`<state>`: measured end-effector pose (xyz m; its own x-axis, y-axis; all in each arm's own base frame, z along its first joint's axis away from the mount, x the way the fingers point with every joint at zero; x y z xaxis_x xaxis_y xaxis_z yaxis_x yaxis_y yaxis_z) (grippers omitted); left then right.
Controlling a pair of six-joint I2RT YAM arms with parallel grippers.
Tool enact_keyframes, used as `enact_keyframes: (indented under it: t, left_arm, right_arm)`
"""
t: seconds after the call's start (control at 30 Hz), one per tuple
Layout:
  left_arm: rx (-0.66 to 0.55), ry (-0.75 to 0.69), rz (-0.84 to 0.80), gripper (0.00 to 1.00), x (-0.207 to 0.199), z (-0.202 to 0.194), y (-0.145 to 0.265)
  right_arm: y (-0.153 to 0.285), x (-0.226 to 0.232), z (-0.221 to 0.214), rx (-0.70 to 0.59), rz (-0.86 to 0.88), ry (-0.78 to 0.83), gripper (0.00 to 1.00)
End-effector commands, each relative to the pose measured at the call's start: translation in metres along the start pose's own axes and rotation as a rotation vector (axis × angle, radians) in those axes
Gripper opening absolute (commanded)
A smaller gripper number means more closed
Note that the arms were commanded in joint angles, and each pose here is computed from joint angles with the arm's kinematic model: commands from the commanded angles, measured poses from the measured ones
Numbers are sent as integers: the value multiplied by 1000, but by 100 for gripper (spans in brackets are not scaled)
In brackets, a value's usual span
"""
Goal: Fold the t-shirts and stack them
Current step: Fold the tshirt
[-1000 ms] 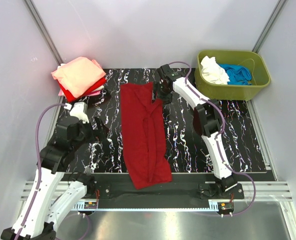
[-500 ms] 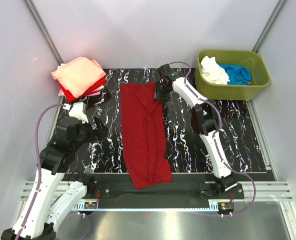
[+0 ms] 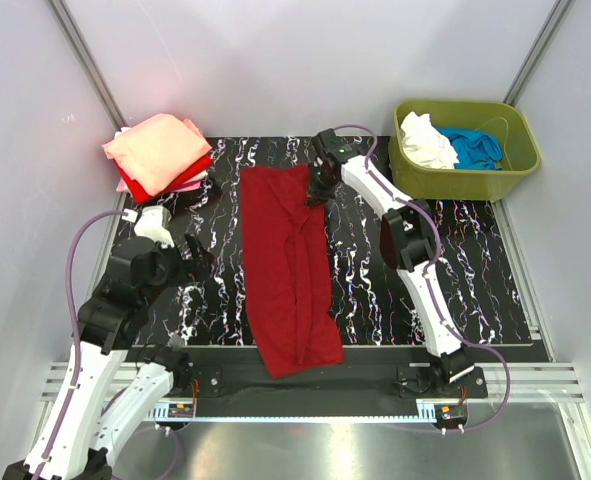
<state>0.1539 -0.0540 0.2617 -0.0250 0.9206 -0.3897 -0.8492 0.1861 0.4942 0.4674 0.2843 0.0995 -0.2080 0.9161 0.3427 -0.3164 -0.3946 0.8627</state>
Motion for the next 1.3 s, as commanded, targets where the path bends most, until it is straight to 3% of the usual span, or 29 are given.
enact_keyframes:
  t: [0.0, 0.3, 0.7, 0.77, 0.8, 0.9, 1.03, 1.27]
  left_arm:
    - [-61, 6, 0, 99, -1, 9, 0]
    - [-68, 9, -1, 99, -1, 9, 1]
    - [-71, 10, 1, 99, 0, 9, 2]
    - [-71, 10, -1, 99, 0, 9, 2]
    - [-73, 12, 2, 99, 0, 9, 2]
    - [-76, 12, 1, 99, 0, 9, 3]
    - [-74, 12, 3, 99, 0, 9, 2]
    - [-76, 12, 2, 99, 0, 9, 3]
  right_arm:
    - [28, 49, 10, -77, 91, 96, 8]
    - [16, 99, -14, -59, 145, 239, 10]
    - [1, 129, -31, -49, 208, 316, 17]
    - [-6, 132, -34, -39, 226, 330, 25]
    - [-8, 134, -36, -32, 233, 334, 46]
    - [-11, 131, -35, -31, 225, 343, 66]
    - [10, 129, -18, -109, 216, 344, 71]
    - [44, 86, 27, -212, 218, 212, 72]
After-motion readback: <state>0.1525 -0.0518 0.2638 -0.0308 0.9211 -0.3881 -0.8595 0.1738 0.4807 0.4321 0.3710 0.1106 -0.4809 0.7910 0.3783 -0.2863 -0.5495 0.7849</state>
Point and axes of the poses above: each gripper's point midway between its finger pads, its own y axis back along the fingers, its own x axis along the line the jaws close on, z = x × y, the point moved 6 cm from there along y, back along the fingers, and after that the axes turned 9 degrees about y, right-handed, at the moved point
